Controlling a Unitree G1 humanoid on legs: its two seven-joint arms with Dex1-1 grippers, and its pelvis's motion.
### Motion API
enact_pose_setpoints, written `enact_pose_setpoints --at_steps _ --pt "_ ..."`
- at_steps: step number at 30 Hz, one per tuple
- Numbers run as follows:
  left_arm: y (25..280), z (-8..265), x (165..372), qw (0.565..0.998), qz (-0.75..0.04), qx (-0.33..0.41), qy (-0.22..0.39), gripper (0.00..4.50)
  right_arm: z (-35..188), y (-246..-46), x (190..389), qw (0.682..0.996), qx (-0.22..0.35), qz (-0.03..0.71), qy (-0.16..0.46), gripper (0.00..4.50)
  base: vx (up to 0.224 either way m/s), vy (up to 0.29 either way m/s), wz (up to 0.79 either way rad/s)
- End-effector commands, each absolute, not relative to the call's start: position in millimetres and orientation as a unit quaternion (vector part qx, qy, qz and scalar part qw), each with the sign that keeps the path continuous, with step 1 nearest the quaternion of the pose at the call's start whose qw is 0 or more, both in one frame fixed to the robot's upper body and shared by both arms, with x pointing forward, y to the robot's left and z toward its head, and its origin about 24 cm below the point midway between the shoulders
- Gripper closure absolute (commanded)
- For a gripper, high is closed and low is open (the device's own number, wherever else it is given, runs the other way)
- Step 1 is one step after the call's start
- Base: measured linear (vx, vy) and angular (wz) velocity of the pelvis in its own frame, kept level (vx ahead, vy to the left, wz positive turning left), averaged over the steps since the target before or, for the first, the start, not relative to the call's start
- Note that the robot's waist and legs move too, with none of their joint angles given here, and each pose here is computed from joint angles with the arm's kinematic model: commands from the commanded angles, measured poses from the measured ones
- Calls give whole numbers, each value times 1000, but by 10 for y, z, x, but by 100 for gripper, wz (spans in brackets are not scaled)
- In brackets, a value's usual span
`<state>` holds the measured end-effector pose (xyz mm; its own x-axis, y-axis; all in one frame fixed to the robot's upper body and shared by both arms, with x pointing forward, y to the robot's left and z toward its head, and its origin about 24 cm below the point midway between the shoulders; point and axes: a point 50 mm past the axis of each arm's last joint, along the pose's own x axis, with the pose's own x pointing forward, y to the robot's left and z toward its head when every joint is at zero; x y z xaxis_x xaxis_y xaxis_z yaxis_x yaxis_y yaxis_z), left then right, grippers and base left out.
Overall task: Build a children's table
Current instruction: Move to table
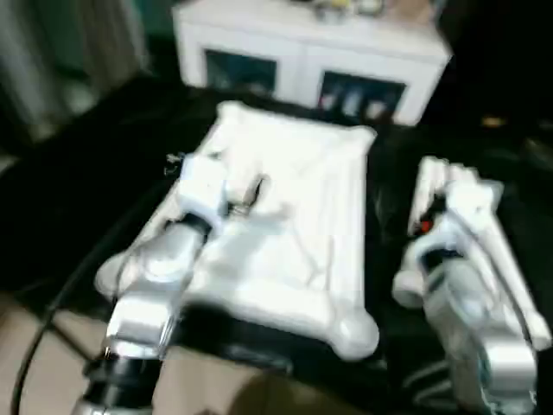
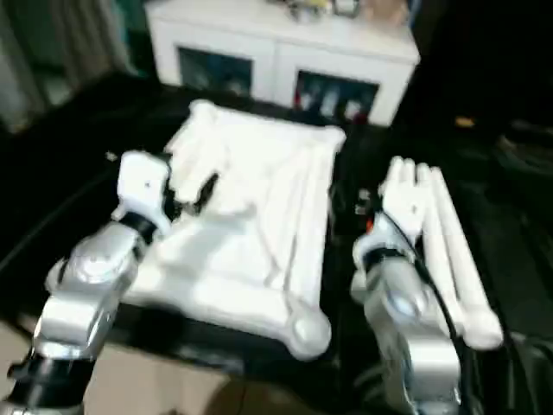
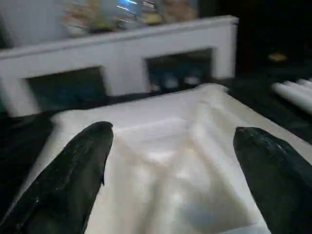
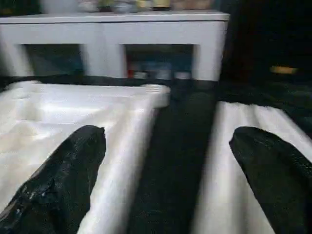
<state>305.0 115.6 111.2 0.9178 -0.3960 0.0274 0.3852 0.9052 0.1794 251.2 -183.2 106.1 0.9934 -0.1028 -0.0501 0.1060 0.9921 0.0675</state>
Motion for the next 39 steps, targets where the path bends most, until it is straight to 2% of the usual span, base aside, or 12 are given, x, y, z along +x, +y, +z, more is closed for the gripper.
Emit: enact_pose_setpoints --at_steps 1,7,16,27,32,37,39 --pt "1086 1118 3062 972 -216 83 -32 8 1107 -1896 2456 996 27 -76 22 0 42 1 -38" --pt "1063 1100 3116 978 -195 67 -31 8 1145 -1930 2389 995 29 -91 26 0 -68 128 -54" --pt "1116 1095 3113 989 -130 61 -33 8 1165 -1817 2579 999 21 -27 30 0 -109 143 -22" --pt "1113 1113 3093 989 -123 73 -32 8 1140 -1714 2690 999 21 10 36 0 -84 -209 -17" --pt "1178 1189 3090 991 -105 65 -50 8 1164 -1574 2766 997 42 58 35 0 -39 -93 -4" --pt "1261 1221 3101 993 -92 65 -46 8 1173 -1457 2782 995 29 88 29 0 12 34 42" --pt "1322 1282 3082 990 -92 84 -58 8 1129 -1309 2752 990 32 131 37 0 -49 36 66"
